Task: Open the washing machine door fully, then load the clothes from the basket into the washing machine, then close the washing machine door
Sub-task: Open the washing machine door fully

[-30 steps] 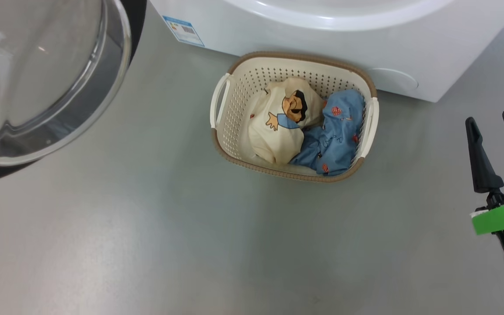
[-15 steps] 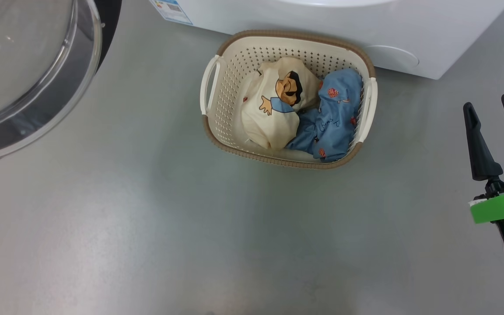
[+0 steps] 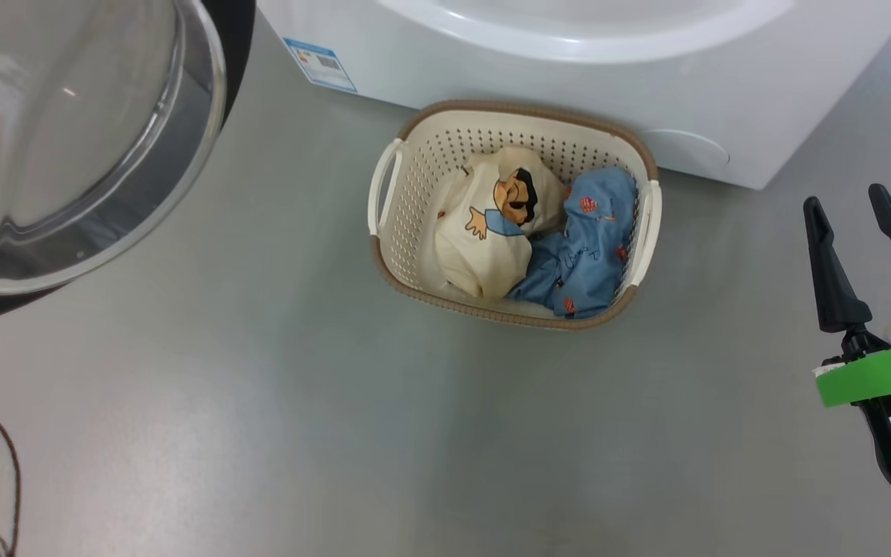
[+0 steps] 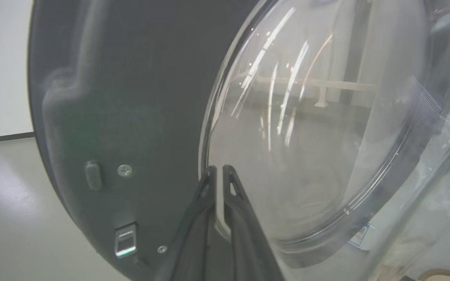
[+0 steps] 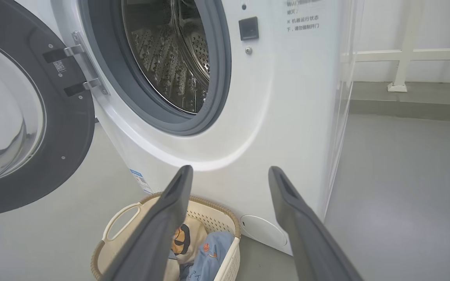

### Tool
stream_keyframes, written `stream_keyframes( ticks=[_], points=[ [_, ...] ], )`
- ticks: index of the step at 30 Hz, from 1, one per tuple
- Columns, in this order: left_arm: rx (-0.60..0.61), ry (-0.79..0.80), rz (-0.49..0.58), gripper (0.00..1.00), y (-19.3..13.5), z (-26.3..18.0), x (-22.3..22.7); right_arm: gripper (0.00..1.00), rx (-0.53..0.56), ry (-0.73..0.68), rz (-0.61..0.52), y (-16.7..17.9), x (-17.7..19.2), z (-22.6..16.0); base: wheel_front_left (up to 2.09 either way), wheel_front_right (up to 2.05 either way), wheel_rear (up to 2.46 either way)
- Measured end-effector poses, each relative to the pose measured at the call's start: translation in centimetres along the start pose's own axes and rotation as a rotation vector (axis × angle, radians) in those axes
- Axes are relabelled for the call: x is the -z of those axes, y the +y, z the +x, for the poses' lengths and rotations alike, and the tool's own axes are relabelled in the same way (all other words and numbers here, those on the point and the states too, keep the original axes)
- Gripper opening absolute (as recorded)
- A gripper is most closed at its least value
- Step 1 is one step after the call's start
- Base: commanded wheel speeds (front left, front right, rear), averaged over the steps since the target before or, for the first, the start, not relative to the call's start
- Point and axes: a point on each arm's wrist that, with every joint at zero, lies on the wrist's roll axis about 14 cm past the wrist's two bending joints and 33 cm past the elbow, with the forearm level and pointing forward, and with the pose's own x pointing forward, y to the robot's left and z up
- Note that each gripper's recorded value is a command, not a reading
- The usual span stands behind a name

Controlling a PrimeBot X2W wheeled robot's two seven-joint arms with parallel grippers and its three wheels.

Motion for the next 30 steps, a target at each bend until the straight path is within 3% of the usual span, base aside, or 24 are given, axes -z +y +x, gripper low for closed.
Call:
stream_keyframes(
  ticks=[4,5,10,12,19,30],
  points=[
    [0.034,-0.019,-0.026,0.0,-0.7,-1.4,-0.4,1.0,-0.011,-0.014,-0.005,0.7,-0.9,-0.2,0.0,0.0,0.0],
    [0.046,-0.027,-0.032,0.08,-0.9,-1.7,-0.6,1.0,-0.013,-0.015,-0.006,0.9,-1.0,-0.4,0.0,0.0,0.0],
    [0.092,-0.054,-0.07,0.57,-1.4,-3.8,-1.2,1.0,-0.025,-0.039,-0.01,2.0,-2.4,-0.7,0.0,0.0,0.0],
    [0.107,-0.061,-0.078,1.0,-1.4,-4.6,-1.4,1.0,-0.027,-0.041,-0.01,2.4,-2.7,-1.1,0.0,0.0,0.0],
    [0.17,-0.073,-0.129,1.0,-2.5,-6.8,-1.6,1.0,-0.028,-0.082,-0.03,2.9,-4.9,-1.9,0.0,0.0,0.0],
    [0.399,-0.062,-0.159,1.0,-9.6,-9.3,-1.2,1.0,0.056,-0.1,-0.04,0.9,-6.1,-5.1,0.0,0.0,0.0]
  ],
)
